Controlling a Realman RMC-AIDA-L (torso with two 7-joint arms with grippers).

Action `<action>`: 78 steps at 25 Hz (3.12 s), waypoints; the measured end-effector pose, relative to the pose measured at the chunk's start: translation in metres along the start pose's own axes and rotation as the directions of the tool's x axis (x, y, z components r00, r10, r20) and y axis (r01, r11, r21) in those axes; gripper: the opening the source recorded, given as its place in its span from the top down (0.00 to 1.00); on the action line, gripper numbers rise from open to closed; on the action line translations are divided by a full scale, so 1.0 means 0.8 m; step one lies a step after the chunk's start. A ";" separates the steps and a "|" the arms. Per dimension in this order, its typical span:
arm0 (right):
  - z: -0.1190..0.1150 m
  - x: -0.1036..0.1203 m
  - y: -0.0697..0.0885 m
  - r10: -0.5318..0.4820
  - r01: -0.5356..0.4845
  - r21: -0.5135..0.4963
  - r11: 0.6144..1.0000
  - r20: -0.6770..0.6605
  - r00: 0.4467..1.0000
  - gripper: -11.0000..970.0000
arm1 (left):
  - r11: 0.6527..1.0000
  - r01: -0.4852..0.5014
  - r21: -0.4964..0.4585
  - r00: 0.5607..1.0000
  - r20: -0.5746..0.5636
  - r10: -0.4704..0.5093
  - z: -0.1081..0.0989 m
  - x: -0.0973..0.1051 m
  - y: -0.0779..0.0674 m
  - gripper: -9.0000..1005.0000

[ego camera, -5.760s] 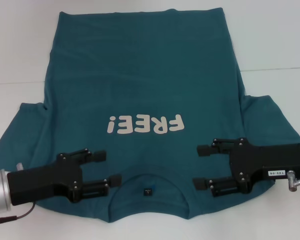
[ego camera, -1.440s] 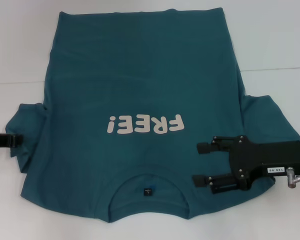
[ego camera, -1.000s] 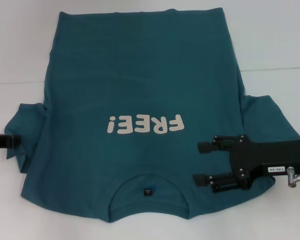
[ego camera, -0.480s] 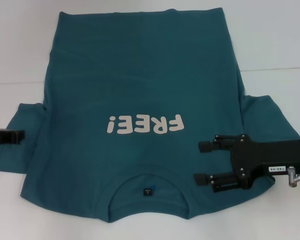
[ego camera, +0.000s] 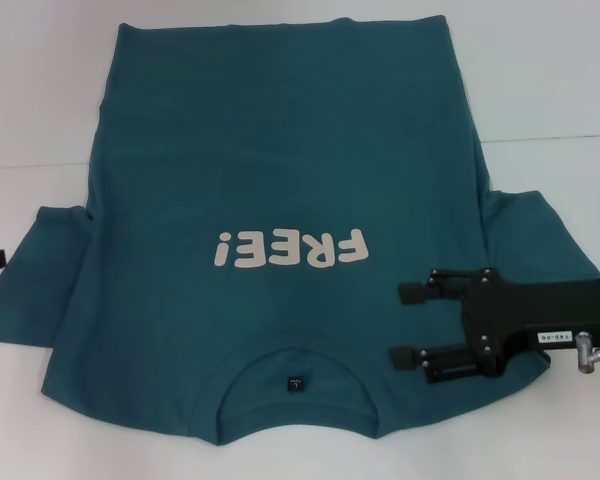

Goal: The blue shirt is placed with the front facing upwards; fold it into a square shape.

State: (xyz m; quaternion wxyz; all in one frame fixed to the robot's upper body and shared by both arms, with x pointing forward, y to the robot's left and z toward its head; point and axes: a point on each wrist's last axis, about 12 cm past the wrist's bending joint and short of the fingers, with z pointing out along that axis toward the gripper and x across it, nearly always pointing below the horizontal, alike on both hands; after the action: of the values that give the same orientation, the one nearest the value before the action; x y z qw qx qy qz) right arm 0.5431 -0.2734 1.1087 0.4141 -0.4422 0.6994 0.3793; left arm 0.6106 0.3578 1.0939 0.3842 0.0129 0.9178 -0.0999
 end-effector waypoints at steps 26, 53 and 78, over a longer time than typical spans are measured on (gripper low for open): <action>0.001 -0.001 -0.001 -0.002 0.002 0.001 1.000 0.000 1.000 0.06 | 0.995 0.092 0.022 0.993 -0.080 -0.090 0.015 0.004 0.007 0.14; -0.001 0.002 0.002 0.015 -0.015 -0.005 1.000 -0.001 1.000 0.06 | 1.000 -0.002 0.009 0.997 -0.078 0.003 0.024 0.008 -0.006 0.16; -0.002 0.000 0.000 0.014 -0.014 -0.003 1.000 -0.005 1.000 0.06 | 0.998 -0.013 0.068 0.993 -0.114 0.021 0.030 0.002 -0.024 0.18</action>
State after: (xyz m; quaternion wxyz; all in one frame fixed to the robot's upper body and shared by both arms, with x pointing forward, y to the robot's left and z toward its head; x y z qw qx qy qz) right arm 0.5426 -0.2748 1.1091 0.4092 -0.4388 0.7029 0.3821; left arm 0.6244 0.3340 1.0793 0.3310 0.0393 0.9342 -0.1267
